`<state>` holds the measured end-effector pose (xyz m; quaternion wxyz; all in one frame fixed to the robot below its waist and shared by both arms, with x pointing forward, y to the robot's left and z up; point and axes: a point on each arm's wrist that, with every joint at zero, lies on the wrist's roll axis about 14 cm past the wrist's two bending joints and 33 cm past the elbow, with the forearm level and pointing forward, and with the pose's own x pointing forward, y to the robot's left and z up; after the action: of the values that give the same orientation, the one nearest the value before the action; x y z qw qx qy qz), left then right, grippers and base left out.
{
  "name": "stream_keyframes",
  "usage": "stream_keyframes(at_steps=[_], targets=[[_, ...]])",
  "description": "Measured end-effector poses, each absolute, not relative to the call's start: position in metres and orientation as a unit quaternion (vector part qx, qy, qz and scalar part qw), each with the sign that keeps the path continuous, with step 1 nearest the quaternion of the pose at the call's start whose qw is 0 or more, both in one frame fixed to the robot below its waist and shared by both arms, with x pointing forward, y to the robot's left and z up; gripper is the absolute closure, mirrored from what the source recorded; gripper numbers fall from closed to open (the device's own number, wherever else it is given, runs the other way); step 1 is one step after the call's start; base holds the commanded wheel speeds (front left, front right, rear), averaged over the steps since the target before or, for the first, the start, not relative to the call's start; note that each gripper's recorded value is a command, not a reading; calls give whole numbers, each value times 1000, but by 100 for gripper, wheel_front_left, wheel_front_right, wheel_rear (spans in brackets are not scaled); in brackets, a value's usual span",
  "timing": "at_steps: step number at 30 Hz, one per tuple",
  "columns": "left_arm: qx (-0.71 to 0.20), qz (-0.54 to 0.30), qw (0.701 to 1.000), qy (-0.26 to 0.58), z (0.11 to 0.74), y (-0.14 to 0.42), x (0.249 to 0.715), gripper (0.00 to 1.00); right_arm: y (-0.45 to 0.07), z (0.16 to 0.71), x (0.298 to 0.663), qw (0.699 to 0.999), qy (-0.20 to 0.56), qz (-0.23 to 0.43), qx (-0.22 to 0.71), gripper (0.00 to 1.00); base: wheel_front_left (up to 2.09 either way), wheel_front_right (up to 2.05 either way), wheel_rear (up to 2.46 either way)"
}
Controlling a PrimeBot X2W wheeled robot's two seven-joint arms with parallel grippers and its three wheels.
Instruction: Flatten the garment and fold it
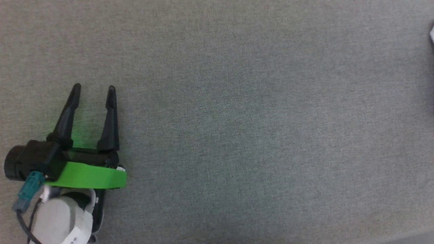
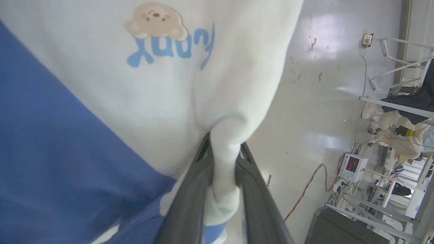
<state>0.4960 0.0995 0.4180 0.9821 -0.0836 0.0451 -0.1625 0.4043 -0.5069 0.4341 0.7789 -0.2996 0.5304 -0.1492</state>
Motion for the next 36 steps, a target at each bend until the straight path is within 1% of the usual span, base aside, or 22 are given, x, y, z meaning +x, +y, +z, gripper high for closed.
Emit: stream_keyframes(at_steps=[3,4,5,8,10,14,16,19,20,21,23,25,27,30,33,36], targets=[[-78,-161,982,51,411,102,500,0,-514,427,405,776,533,-162,-296,100,0,0,0],[-78,-161,983,51,410,103,502,0,-517,425,404,773,535,-167,-296,74,0,0,0],[-77,-161,982,54,407,103,503,0,-520,423,402,770,538,-173,-296,0,0,0,0],[-75,-163,982,57,404,103,505,0,-531,423,395,763,541,-193,-295,0,0,0,0],[-72,-163,982,59,403,102,507,0,-537,429,394,767,529,-204,-299,0,0,0,0],[-68,-162,983,53,410,104,505,0,-532,442,407,792,493,-200,-299,0,0,0,0],[-67,-159,984,53,413,107,501,0,-524,455,421,814,460,-192,-299,0,0,0,0],[-66,-152,985,49,421,112,497,0,-504,479,450,855,391,-173,-292,0,0,0,0],[-66,-150,985,47,424,113,495,0,-496,492,461,878,355,-171,-273,0,0,0,0],[-68,-149,986,42,429,113,493,0,-488,504,470,891,326,-162,-272,0,0,0,0],[-76,-146,986,34,437,114,490,0,-471,524,482,916,271,-147,-255,0,0,0,0],[-83,-143,986,25,446,115,486,0,-451,544,491,935,220,-125,-248,0,0,0,0],[-88,-139,986,11,457,116,482,0,-427,569,500,958,153,-106,-217,0,0,0,0],[-94,-133,987,-8,474,119,474,0,-394,603,503,979,68,-76,-177,0,0,0,0],[-94,-128,987,-32,493,122,468,0,-362,632,499,988,-6,-46,-149,0,0,0,0],[-94,-113,988,-52,510,130,461,0,-331,662,492,990,-91,-23,-107,0,0,0,0]])
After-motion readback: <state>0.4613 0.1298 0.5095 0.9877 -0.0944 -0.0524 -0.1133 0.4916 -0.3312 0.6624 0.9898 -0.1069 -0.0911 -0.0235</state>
